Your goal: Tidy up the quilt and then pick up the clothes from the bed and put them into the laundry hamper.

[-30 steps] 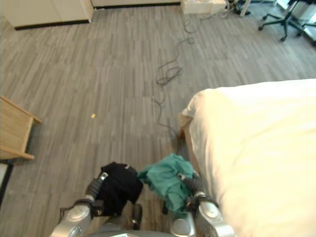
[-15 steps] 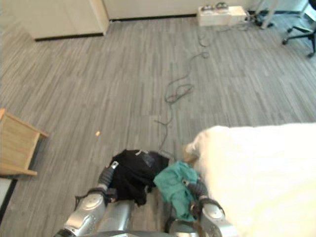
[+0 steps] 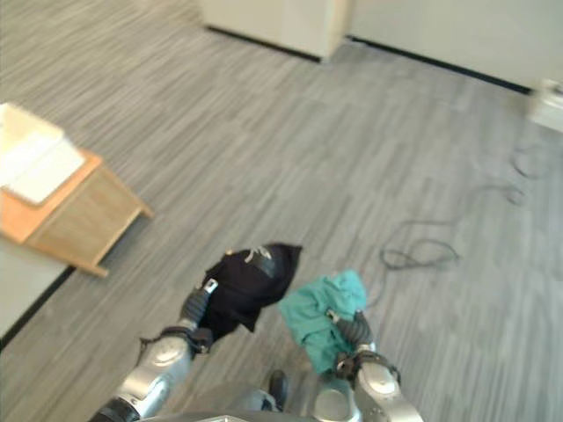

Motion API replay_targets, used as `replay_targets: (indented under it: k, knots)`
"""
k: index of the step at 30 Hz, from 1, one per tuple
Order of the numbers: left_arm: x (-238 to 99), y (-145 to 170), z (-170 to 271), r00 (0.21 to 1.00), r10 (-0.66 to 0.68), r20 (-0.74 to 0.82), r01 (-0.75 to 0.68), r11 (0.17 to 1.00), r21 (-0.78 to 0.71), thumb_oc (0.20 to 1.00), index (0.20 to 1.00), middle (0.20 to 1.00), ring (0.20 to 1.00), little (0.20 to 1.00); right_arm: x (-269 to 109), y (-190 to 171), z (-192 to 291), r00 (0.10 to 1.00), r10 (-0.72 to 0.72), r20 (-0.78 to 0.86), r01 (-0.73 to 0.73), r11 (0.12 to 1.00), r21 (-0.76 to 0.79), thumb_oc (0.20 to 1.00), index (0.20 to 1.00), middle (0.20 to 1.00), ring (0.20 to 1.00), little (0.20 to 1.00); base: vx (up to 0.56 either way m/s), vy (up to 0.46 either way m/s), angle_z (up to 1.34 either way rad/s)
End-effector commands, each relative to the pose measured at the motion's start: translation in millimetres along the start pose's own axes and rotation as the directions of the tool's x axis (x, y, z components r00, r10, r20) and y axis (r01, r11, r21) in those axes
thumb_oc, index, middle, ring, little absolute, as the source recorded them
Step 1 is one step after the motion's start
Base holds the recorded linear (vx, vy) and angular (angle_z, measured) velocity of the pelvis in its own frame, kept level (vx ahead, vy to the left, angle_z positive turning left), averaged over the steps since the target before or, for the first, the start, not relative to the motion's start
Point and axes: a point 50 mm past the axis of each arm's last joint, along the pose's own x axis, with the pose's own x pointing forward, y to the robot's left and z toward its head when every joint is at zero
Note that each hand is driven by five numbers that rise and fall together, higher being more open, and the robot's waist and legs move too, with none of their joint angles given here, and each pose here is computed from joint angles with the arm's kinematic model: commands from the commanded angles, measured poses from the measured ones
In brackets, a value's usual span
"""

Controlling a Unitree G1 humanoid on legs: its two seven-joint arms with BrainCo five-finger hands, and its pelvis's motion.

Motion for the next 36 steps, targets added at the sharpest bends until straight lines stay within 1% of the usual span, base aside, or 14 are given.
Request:
replay_targets:
  k: [1, 5, 6, 9, 10, 14, 20, 21, 23, 24, 27, 31, 33, 36]
  knots:
    - [-16, 7, -3, 0.998, -0.048, 0.033, 0.049, 0.998, -0.039, 0.2, 0.2, 0.2, 0.2, 0.2, 2, -4, 28, 0.991, -0.018, 0.135, 0.003, 0.994, 0.105, 0.2, 0.2, 0.2, 0.2, 0.2, 0.97, -0.276, 1.93]
    - [-25, 10, -4, 0.996, -0.072, 0.045, 0.07, 0.997, 0.035, 0.2, 0.2, 0.2, 0.2, 0.2, -2, -16, 29, 0.986, -0.036, 0.16, 0.013, 0.99, 0.144, 0.2, 0.2, 0.2, 0.2, 0.2, 0.75, -0.264, 1.57]
    - [-25, 12, -4, 0.998, -0.044, 0.038, 0.043, 0.999, 0.03, 0.2, 0.2, 0.2, 0.2, 0.2, -1, -22, 26, 0.988, -0.061, 0.145, 0.036, 0.985, 0.17, 0.2, 0.2, 0.2, 0.2, 0.2, 0.88, -0.38, 1.14]
    - [-22, 13, 6, 0.996, -0.049, 0.074, 0.048, 0.999, 0.014, 0.2, 0.2, 0.2, 0.2, 0.2, 0, -25, 29, 0.988, -0.042, 0.151, 0.021, 0.99, 0.138, 0.2, 0.2, 0.2, 0.2, 0.2, 0.72, -0.332, 0.72]
    - [-20, 11, 15, 0.996, -0.045, 0.078, 0.045, 0.999, -0.004, 0.2, 0.2, 0.2, 0.2, 0.2, 0, -32, 29, 0.989, -0.063, 0.135, 0.048, 0.993, 0.111, 0.2, 0.2, 0.2, 0.2, 0.2, 0.68, -0.359, 1.12]
    - [-16, 14, 13, 0.998, -0.016, 0.058, 0.018, 0.999, -0.041, 0.2, 0.2, 0.2, 0.2, 0.2, 3, -42, 27, 0.989, -0.063, 0.131, 0.052, 0.995, 0.089, 0.2, 0.2, 0.2, 0.2, 0.2, 0.55, -0.13, 0.75]
    - [-28, 16, -1, 0.996, 0.046, 0.072, -0.041, 0.997, -0.067, 0.2, 0.2, 0.2, 0.2, 0.2, -7, -44, 20, 0.99, 0.001, 0.14, -0.006, 1.0, 0.031, 0.2, 0.2, 0.2, 0.2, 0.2, 0.71, 0.097, -0.52]
    - [-27, 20, 1, 0.992, 0.082, 0.099, -0.072, 0.992, -0.099, 0.2, 0.2, 0.2, 0.2, 0.2, -2, -42, 26, 0.984, 0.046, 0.172, -0.045, 0.999, -0.008, 0.2, 0.2, 0.2, 0.2, 0.2, 1.09, 0.234, -0.95]
    - [-26, 24, 0, 0.99, 0.106, 0.097, -0.095, 0.989, -0.109, 0.2, 0.2, 0.2, 0.2, 0.2, 3, -40, 29, 0.983, 0.056, 0.172, -0.056, 0.998, -0.001, 0.2, 0.2, 0.2, 0.2, 0.2, 0.73, 0.184, -0.96]
    - [-23, 24, 0, 0.988, 0.118, 0.097, -0.109, 0.99, -0.092, 0.2, 0.2, 0.2, 0.2, 0.2, 8, -35, 29, 0.986, 0.059, 0.159, -0.063, 0.998, 0.022, 0.2, 0.2, 0.2, 0.2, 0.2, 0.56, 0.131, -0.91]
    - [-17, 24, 11, 0.986, 0.134, 0.103, -0.126, 0.989, -0.082, 0.2, 0.2, 0.2, 0.2, 0.2, 9, -16, 27, 0.986, 0.091, 0.139, -0.094, 0.995, 0.017, 0.2, 0.2, 0.2, 0.2, 0.2, 0.79, 0.296, -0.45]
    - [-18, 30, 15, 0.983, 0.156, 0.098, -0.148, 0.985, -0.085, 0.2, 0.2, 0.2, 0.2, 0.2, 8, 1, 25, 0.988, 0.108, 0.113, -0.11, 0.994, 0.008, 0.2, 0.2, 0.2, 0.2, 0.2, 0.67, 0.218, 0.02]
    - [-23, 33, 12, 0.983, 0.154, 0.098, -0.146, 0.986, -0.085, 0.2, 0.2, 0.2, 0.2, 0.2, 4, 0, 21, 0.987, 0.111, 0.115, -0.113, 0.994, 0.007, 0.2, 0.2, 0.2, 0.2, 0.2, 0.6, -0.199, 0.24]
    - [-26, 37, 6, 0.985, 0.145, 0.097, -0.139, 0.988, -0.068, 0.2, 0.2, 0.2, 0.2, 0.2, -3, -9, 17, 0.986, 0.105, 0.127, -0.109, 0.994, 0.027, 0.2, 0.2, 0.2, 0.2, 0.2, 0.66, -0.274, 1.32]
